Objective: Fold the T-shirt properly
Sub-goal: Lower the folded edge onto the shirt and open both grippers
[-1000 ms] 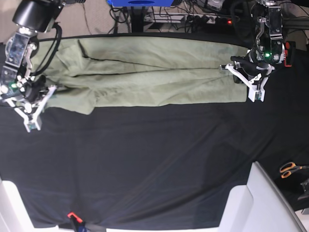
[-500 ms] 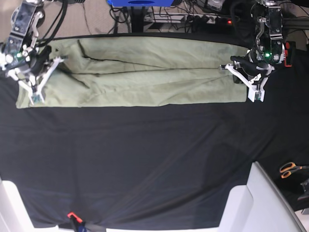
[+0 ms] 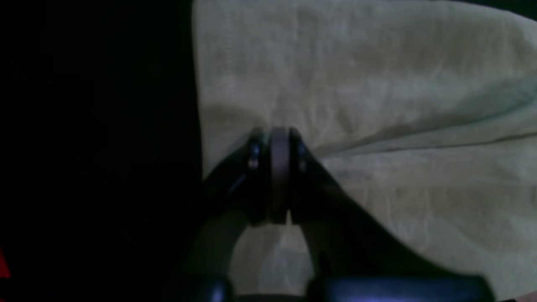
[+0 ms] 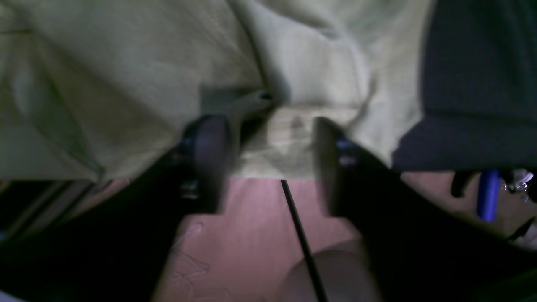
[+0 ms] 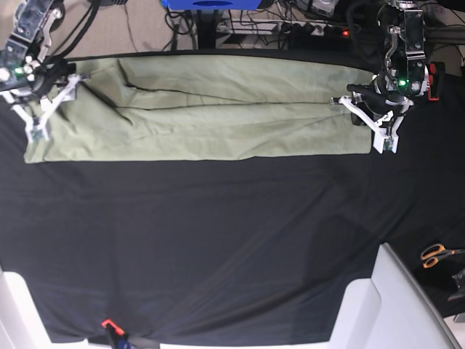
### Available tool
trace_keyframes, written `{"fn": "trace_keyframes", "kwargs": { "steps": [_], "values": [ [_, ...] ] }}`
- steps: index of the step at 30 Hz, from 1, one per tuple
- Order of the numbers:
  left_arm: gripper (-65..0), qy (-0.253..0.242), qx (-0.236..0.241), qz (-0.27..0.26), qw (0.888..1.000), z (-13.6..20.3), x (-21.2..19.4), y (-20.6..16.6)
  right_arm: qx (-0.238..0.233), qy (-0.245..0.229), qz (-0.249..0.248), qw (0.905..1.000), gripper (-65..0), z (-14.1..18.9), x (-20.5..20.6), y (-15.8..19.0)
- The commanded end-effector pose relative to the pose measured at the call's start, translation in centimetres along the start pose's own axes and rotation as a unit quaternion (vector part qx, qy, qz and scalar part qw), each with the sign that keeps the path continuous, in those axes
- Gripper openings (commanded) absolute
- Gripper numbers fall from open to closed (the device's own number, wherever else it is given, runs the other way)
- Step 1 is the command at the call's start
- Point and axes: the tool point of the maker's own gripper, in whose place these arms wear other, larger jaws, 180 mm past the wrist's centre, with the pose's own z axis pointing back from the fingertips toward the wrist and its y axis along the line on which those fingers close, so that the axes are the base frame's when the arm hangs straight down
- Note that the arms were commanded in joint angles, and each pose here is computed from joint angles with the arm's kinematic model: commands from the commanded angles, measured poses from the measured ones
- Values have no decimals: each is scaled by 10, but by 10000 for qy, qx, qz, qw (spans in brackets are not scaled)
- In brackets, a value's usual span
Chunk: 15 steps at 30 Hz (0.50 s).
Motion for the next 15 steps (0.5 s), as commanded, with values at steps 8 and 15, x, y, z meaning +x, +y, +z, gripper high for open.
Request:
{"fn": "trace_keyframes", "kwargs": {
  "steps": [8,15],
  "values": [
    [-650,-158,27,-34,9999,3,10,4,-649,-722,-232,9950,-204,31,40,-43],
    [-650,-158,27,-34,9999,3,10,4,-364,-1322,-299,9901,-339,5,89,-48]
  ]
}}
